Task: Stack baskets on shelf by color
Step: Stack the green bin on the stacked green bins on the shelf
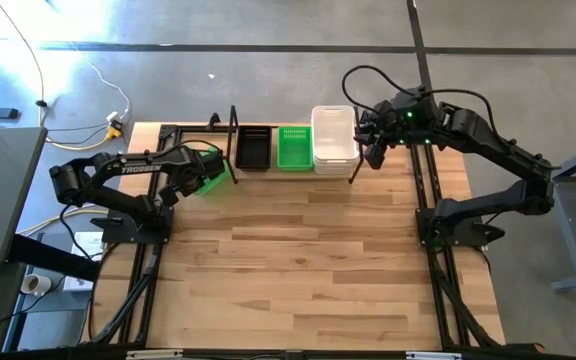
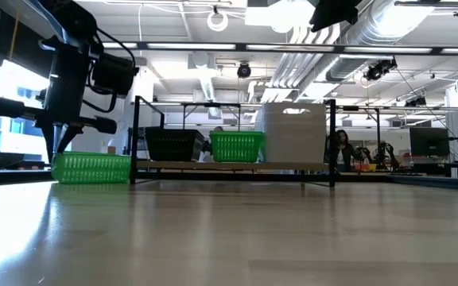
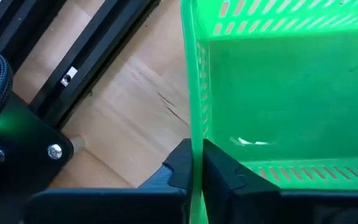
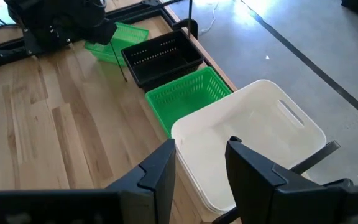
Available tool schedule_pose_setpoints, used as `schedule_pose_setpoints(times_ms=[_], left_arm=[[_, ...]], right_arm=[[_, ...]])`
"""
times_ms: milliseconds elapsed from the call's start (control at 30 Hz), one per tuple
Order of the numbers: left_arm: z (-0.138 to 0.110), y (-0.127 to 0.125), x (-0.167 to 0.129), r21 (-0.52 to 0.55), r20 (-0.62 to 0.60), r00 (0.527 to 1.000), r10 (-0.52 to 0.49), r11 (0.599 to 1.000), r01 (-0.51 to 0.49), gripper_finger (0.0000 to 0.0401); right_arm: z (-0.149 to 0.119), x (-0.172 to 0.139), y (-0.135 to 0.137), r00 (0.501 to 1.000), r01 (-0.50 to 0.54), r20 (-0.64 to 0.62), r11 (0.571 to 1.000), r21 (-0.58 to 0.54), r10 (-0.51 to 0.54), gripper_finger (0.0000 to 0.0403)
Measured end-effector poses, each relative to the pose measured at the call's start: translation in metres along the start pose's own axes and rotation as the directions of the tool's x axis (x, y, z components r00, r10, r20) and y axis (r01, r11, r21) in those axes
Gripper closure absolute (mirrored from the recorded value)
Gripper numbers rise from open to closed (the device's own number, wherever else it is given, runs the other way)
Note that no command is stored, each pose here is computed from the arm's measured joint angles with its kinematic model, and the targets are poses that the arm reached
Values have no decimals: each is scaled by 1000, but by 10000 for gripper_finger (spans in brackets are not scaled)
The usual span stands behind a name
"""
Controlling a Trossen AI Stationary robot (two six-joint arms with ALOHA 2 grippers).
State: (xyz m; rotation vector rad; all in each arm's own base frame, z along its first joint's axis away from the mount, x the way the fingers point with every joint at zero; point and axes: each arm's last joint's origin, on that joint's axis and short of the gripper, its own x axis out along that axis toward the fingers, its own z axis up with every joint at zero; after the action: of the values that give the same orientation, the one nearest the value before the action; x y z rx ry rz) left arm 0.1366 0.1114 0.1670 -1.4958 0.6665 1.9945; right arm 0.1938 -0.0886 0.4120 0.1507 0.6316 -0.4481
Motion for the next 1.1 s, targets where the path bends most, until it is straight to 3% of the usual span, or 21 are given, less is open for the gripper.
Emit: schedule_pose_setpoints(times_ms=[333, 533, 867, 1100], left_arm=[[-9, 10, -12, 34, -7, 999, -42, 999, 42, 395], [-11, 23, -34, 7, 66, 996, -64, 998, 64, 397], [-2, 39, -72, -82, 181, 953, -243, 962, 261, 398], [5, 44, -85, -92, 225, 929, -294, 943, 320, 398]], right_arm=[[-1, 0, 0, 1000, -2, -7, 1000, -7, 2, 277], [-1, 0, 0, 1000, -2, -7, 999, -33, 2, 277], [-1, 0, 0, 1000, -3, -7, 999, -52, 2, 277], [-1, 0, 0, 1000, -3, -7, 999, -51, 2, 277]])
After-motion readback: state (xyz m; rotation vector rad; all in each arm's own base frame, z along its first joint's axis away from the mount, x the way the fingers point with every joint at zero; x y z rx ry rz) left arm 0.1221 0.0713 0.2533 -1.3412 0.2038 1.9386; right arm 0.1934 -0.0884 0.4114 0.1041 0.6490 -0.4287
